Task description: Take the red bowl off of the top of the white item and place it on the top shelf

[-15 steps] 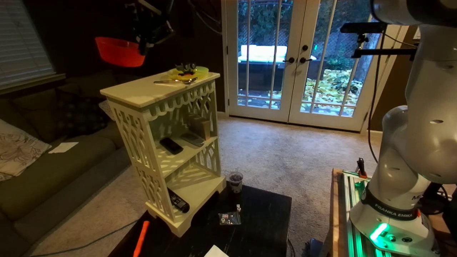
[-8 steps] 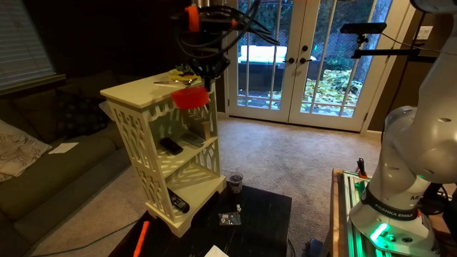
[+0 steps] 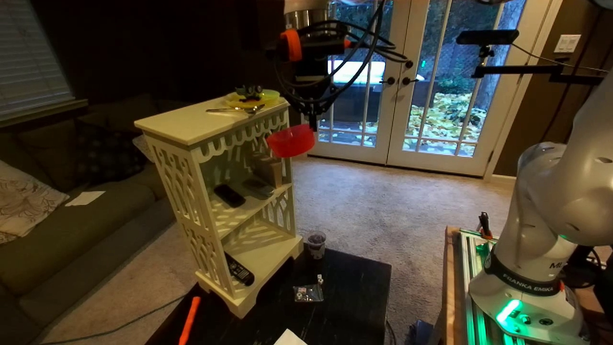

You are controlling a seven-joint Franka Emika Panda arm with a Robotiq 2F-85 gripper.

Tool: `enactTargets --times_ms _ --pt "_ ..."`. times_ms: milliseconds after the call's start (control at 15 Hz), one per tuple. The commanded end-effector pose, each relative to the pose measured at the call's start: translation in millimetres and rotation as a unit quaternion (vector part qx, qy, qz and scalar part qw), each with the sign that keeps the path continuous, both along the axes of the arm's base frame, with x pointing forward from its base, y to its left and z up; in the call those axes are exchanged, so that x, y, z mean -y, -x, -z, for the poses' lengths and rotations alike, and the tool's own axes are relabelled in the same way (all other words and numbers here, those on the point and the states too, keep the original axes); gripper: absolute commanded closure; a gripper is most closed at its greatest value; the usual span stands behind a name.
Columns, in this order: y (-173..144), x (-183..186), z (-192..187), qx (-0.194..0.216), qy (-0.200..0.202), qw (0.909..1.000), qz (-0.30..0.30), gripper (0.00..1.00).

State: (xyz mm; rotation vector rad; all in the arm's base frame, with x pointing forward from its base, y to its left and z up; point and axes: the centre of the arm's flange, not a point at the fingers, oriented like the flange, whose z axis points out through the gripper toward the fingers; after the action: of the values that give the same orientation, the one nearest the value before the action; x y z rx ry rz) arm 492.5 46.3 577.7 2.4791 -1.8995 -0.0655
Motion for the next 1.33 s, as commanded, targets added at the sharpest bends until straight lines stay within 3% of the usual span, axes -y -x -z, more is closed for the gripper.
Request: enactTargets --times_ms 0,267,600,800,1067,1267 --pt "3.5 1.4 10.1 0.010 -0.013 0.9999 0.002 0.99" --pt "28.5 22.4 56.0 0.010 -0.052 0.9986 0.011 0.99" --pt "65.2 50.1 121.3 0.082 -0.103 0.9895 0.059 0.99" --pt "72.1 35.8 170.3 0.091 -0.074 0.9919 0.048 0.99" --pt "71.1 -9.5 217.6 0.098 -0.009 0.9950 0.016 0.99" --pt "49.2 -40.8 236.8 0.121 0.039 0.9915 0.030 0.99"
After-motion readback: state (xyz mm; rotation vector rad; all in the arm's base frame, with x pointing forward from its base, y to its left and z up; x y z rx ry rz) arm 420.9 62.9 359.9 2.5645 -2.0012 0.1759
